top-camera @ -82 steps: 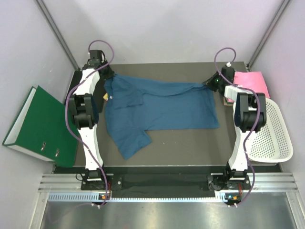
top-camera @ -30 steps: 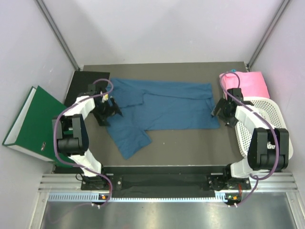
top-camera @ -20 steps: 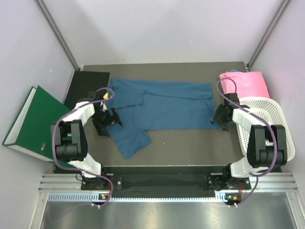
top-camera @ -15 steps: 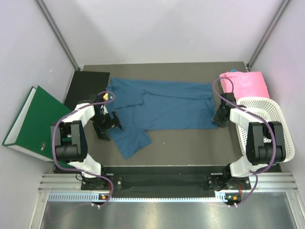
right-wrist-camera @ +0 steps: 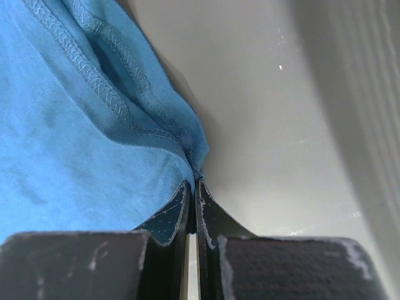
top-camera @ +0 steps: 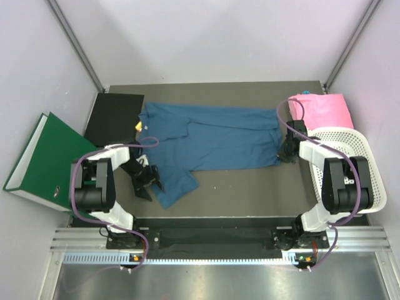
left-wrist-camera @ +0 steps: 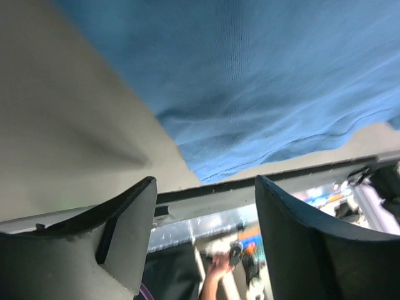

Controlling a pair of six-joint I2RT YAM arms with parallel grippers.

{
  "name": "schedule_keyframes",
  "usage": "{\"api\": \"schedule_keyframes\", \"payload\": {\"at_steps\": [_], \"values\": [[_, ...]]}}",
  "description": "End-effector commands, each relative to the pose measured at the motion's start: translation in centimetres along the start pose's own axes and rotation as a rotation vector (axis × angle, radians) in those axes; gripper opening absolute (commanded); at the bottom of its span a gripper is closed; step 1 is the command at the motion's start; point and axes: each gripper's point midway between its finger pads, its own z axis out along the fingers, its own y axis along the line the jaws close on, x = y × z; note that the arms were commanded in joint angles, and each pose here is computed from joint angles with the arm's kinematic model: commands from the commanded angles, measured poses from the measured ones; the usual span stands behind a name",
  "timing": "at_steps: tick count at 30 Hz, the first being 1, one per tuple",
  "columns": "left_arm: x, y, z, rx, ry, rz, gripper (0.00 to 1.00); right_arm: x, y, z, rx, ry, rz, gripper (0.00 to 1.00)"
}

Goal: Fold and stack the t-shirts
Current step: Grap the side of the flattened tshirt closest away from the robot with both arms

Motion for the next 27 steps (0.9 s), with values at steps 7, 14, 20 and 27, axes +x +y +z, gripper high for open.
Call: {"api": "schedule_keyframes", "payload": {"at_steps": [7, 14, 20, 27], "values": [[3.9, -0.9, 3.1, -0.042, 0.173, 0.04, 0.67, -4.2, 3.6, -1.9, -0.07, -0.074, 0.006, 0.0], [4.4, -0.4, 4.1, -0.124, 0.187, 0.041, 0.54, -4.7, 4.0, -2.3, -0.085, -0.084, 0.015, 0.01], [4.3, -0.1, 4.8, -0.169, 0.2, 0.04, 0.0, -4.4, 3.8, -2.8, -0.093, -0.087, 0.017, 0.01], [3.5, -1.0, 2.5, -0.164, 0.111, 0.078, 0.0, -4.3, 3.5, -3.9, -0.101, -0.108, 0.021, 0.01]]}}
